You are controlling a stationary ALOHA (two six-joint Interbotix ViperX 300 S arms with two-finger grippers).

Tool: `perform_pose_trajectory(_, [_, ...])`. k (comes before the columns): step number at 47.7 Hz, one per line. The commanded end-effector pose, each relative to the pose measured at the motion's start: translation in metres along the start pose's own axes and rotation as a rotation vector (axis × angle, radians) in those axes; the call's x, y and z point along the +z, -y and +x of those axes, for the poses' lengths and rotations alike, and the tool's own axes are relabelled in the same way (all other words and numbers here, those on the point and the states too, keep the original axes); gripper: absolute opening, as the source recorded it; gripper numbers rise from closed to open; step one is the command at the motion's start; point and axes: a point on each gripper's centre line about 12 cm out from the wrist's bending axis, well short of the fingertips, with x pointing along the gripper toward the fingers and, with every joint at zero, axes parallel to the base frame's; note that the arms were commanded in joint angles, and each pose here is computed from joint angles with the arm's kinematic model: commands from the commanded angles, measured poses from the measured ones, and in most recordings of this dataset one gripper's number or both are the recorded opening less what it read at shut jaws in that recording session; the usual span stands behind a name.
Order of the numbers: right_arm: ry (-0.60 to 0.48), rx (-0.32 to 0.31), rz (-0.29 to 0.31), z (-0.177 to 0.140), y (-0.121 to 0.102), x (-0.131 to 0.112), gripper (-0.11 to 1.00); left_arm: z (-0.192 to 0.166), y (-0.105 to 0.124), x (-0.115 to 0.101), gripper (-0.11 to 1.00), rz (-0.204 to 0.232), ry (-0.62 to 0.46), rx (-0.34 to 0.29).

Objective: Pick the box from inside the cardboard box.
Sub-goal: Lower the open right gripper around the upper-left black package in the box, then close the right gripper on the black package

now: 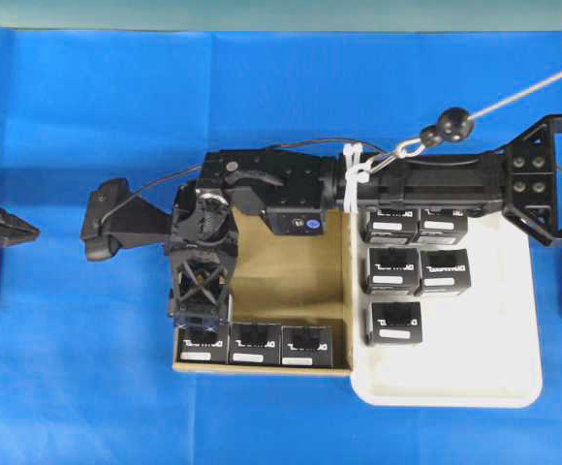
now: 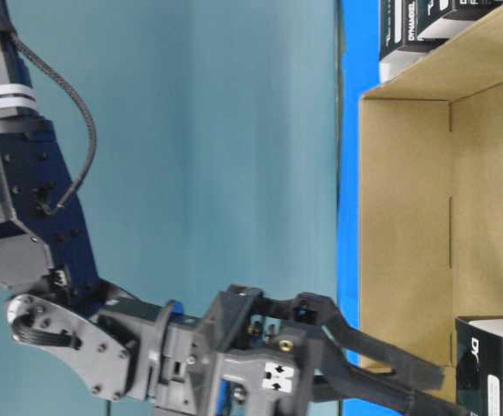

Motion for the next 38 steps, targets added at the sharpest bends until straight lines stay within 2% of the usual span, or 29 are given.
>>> perform_pose_trajectory(1, [-0.009, 0.002, 0.001, 0.009, 0.001, -0.001, 0.97, -0.002, 0.0, 0.009, -0.01, 0.003, 0.022, 0.0])
perform_pose_trajectory(12, [-0.039, -0.011, 0.0, 0.02, 0.004, -0.008, 0.97, -0.002, 0.0, 0.008, -0.01, 0.003, 0.018, 0.0])
perform_pose_trajectory(30, [-0.037, -0.021, 0.003, 0.019, 0.009, -0.009, 0.96, -0.002, 0.0, 0.008, -0.01, 0.003, 0.018, 0.0])
perform_pose_trajectory(38, [-0.036, -0.022, -0.014, 0.018, 0.011, -0.009, 0.96, -0.002, 0.0, 0.009, -0.01, 0.002, 0.023, 0.0])
